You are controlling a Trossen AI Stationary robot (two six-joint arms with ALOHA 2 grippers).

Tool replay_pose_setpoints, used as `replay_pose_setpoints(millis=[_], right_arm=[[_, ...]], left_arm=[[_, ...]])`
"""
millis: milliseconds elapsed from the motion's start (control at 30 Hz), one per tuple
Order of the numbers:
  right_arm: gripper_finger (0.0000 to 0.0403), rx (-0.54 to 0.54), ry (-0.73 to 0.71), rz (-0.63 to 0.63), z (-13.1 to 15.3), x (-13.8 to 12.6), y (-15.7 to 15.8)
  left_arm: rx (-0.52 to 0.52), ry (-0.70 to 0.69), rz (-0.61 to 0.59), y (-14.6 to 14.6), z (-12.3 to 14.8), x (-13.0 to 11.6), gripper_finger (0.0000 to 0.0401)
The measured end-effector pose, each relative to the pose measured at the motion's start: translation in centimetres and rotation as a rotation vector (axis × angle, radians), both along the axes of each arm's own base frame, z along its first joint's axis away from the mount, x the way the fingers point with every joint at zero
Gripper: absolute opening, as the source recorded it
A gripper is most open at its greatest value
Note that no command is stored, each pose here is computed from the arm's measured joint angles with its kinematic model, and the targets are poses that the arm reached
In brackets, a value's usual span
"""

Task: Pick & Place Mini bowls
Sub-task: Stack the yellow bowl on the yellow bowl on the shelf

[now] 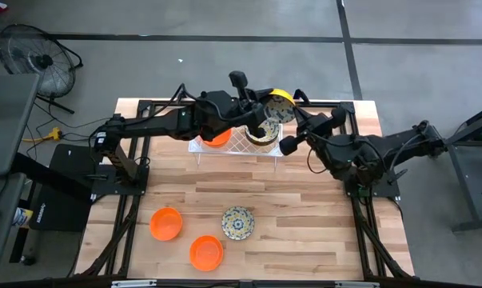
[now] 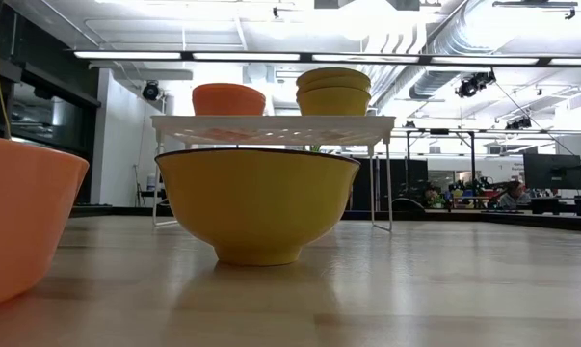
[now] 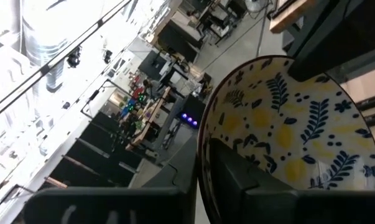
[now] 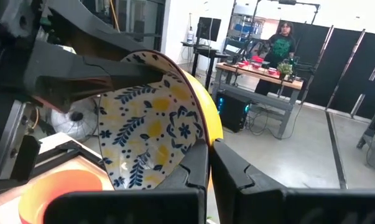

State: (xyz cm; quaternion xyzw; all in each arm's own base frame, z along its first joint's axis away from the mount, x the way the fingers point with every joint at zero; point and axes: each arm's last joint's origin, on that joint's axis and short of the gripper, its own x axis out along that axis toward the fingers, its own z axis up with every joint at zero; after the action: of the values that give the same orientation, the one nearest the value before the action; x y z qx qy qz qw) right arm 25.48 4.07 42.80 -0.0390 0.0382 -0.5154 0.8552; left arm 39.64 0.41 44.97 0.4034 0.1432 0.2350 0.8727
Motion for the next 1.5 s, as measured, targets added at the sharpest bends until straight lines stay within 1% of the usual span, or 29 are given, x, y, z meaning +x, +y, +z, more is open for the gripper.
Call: replay_pose_setpoints(millis=[233,400,500,767,867,1033,1233,1333,1500], right_arm=[[0.0001,0.024,-0.005,0.021,-0.4,0.2,-0.7],[0.0001,0.074,-0.028,0.037,-0.9,0.4,-1.6],[0.0001,0.128,-0.045,0.05,-1.5,0.5,-2.4],[0.0001,0.314,-0.07,0.085,-3.0,0.5,-4.9],[0.0001,0.388,-0.071,0.104,-3.5,0.4,-5.8],[0.0001,0.469,-0.07,0.135,-3.8,0.4,-6.8],[0.0,0.552,-0.064,0.155,-4.3,0.3,-7.5],[0.0,0.579,-0.048,0.156,-4.5,0.1,-7.7],[0.0,0.585,-0.051,0.164,-4.5,0.2,-7.7]], left_arm=[[0.044,0.032,0.058,0.1,-0.1,-0.1,0.0036],[0.04,0.054,0.069,0.5,-0.3,-0.1,0.0037],[-0.009,0.079,0.085,1.3,-0.9,-0.2,0.0037],[-0.237,0.12,0.06,4.7,-2.4,-0.5,0.0037],[-0.301,0.146,0.051,5.5,-3.0,-0.7,0.0037],[-0.324,0.187,0.033,6.1,-3.3,-0.9,0.0037],[-0.272,0.232,0.006,6.0,-3.4,-0.9,0.004],[-0.261,0.251,-0.032,5.9,-3.5,-0.9,0.0063],[-0.256,0.253,-0.071,5.8,-3.4,-0.8,0.0138]])
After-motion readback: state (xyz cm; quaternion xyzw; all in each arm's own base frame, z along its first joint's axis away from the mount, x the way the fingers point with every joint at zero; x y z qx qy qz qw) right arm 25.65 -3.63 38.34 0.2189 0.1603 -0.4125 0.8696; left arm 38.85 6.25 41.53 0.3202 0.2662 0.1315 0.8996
